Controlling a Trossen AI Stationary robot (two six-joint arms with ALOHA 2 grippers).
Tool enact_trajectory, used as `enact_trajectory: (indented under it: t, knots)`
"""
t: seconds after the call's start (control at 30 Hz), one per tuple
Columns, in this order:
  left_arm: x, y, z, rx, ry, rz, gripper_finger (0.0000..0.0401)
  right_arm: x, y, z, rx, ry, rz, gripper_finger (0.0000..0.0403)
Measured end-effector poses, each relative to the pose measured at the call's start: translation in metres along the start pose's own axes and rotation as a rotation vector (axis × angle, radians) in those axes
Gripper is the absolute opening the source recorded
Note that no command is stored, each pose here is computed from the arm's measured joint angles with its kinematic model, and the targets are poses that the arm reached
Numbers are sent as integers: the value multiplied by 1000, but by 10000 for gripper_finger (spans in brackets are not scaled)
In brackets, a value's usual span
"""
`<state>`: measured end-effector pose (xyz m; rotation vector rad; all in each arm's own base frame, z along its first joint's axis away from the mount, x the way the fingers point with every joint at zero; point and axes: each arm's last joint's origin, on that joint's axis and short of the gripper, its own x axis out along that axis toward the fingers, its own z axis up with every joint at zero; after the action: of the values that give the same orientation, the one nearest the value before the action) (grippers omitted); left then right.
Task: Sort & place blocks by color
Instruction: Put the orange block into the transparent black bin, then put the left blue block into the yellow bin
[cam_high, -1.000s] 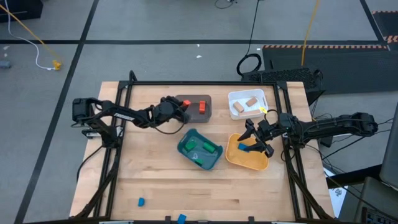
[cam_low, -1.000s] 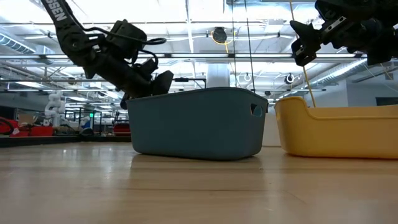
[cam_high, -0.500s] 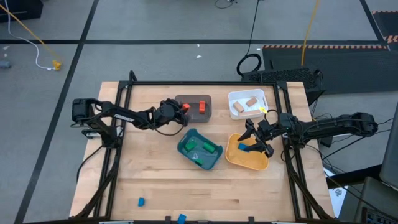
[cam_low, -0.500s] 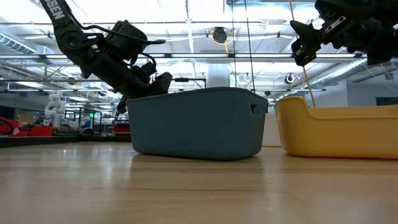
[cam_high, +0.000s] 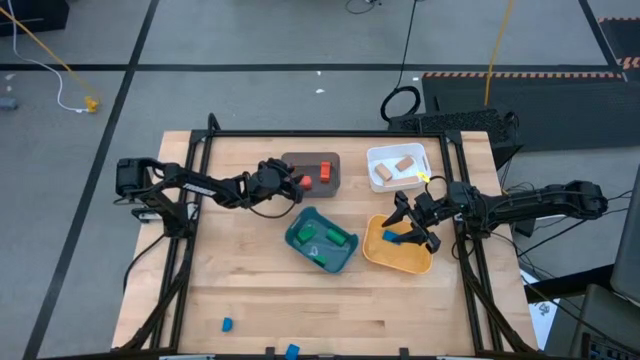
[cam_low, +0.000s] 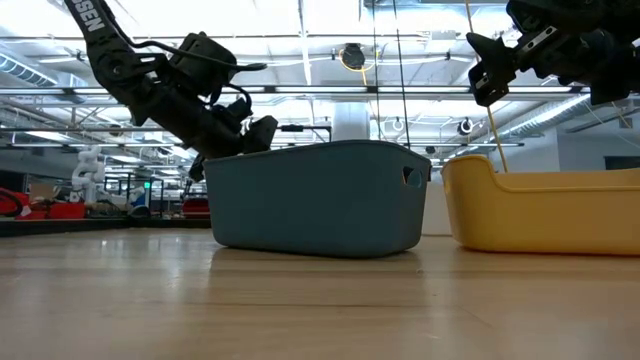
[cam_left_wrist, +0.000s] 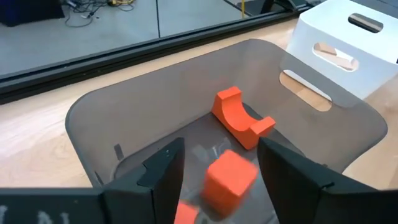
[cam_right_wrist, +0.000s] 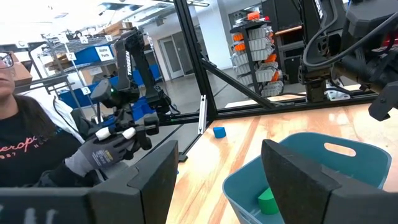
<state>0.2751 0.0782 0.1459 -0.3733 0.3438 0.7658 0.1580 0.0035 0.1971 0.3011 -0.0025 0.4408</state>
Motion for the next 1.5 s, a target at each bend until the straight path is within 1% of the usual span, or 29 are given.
enact_trajectory:
  t: [0.13, 0.23, 0.43, 0.53, 0.6, 0.67, 0.77, 0.87, 0.97, 1.03, 1.13, 1.27, 1.4, 1.5]
  knots:
    - [-1, -4, 1, 0, -20, -20, 210, 0, 0, 0, 0, 0, 0, 224]
    - [-5, -11, 3, 27, -54, -58, 211, 0, 0, 0, 0, 0, 0, 224]
    - [-21, -36, 11, 81, -193, -193, 211, 0, 0, 0, 0, 0, 0, 224]
    - [-31, -50, 8, 130, -220, -242, 211, 0, 0, 0, 0, 0, 0, 224]
    - [-41, -59, 6, 159, -233, -253, 211, 0, 0, 0, 0, 0, 0, 224]
    - [-55, -70, 6, 184, -278, -256, 211, 0, 0, 0, 0, 0, 0, 224]
    - [-79, -87, 4, 258, -327, -222, 211, 0, 0, 0, 0, 0, 0, 224]
    - [-102, -102, 0, 303, -352, -205, 211, 0, 0, 0, 0, 0, 0, 224]
    - [-118, -113, -13, 319, -312, -205, 211, 0, 0, 0, 1, 1, -1, 224]
    - [-132, -119, -24, 301, -277, -223, 212, 0, 0, 0, 2, 4, -2, 224]
    - [-155, -131, -36, 247, -229, -308, 211, 0, 0, -1, 6, 11, -4, 224]
    - [-185, -141, -53, 241, -168, -341, 211, 0, 0, -1, 8, 14, -4, 224]
    - [-212, -142, -70, 177, -57, -381, 211, 0, 0, -1, 7, 13, -4, 224]
    - [-228, -139, -81, 94, 53, -406, 211, 0, 0, -1, 7, 13, -4, 224]
